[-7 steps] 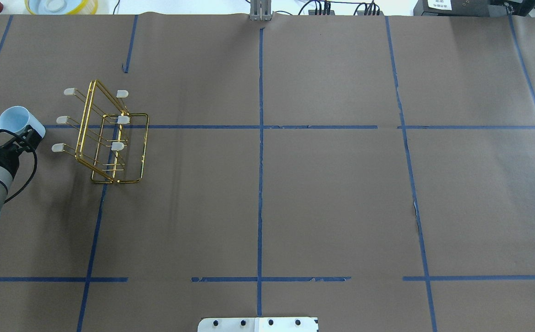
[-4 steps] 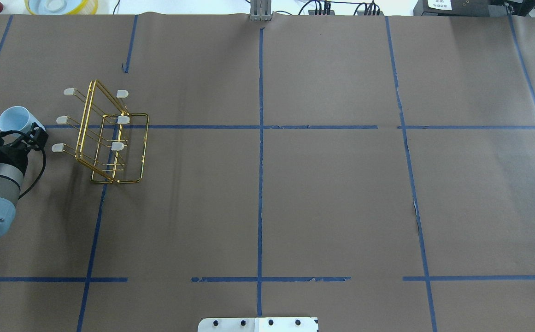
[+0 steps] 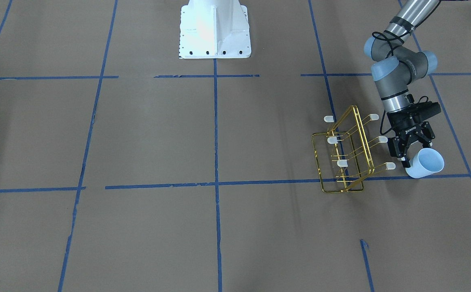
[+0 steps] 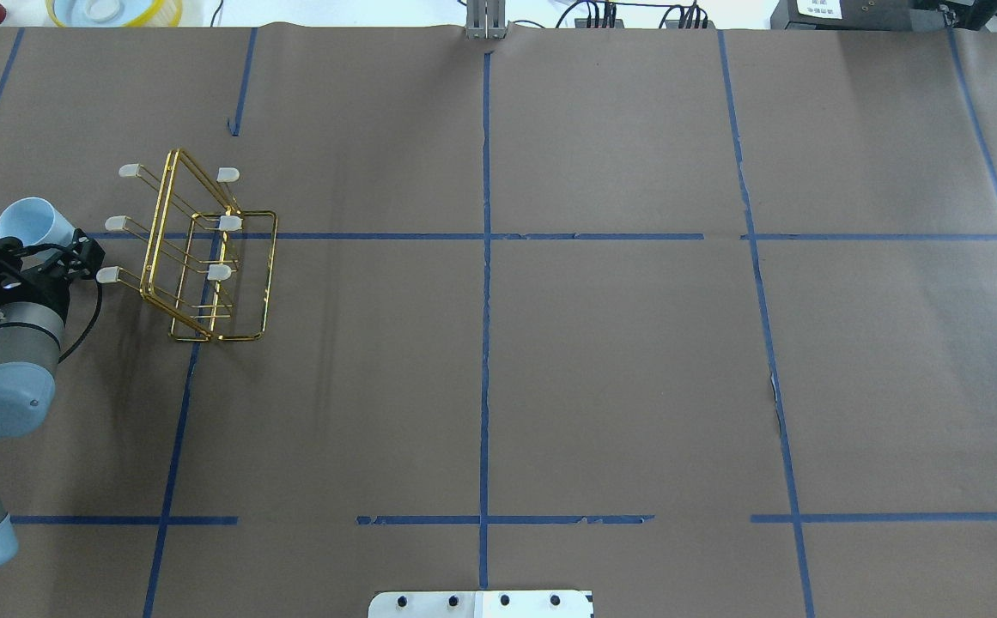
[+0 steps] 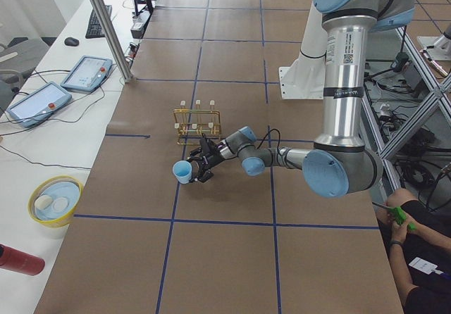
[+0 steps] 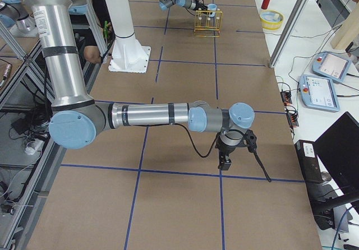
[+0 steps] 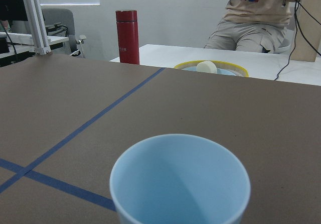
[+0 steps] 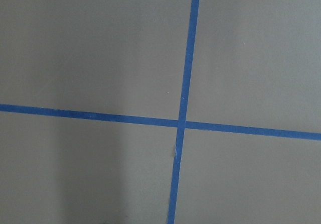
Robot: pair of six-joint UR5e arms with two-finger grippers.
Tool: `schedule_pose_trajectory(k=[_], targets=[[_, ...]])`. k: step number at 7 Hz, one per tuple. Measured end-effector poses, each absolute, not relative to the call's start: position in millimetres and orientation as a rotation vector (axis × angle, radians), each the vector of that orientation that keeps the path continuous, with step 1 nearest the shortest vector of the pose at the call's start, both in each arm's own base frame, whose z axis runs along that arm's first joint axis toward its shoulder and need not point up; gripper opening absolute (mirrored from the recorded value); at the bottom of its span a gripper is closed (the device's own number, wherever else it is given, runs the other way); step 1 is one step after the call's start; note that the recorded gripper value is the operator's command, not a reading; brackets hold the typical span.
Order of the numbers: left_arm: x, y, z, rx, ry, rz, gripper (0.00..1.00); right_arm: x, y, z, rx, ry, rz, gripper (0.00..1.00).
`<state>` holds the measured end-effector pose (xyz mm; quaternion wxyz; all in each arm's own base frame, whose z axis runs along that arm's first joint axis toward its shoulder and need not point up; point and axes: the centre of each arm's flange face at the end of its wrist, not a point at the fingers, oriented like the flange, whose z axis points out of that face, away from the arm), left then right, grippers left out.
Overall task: Hang cup on cup holder
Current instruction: 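Lift the light-blue cup with the left gripper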
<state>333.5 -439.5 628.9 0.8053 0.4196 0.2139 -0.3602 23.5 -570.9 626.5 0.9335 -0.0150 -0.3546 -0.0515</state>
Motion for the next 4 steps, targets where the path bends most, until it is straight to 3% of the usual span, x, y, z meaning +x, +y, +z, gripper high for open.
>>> schedule_pose_trajectory(k=[4], targets=[[337.3,-441.1,639.5,0.893,0.450,-0.777,0.98,23.2,-570.9,626.4,-0.031,-0.725,-0.106,1.00]])
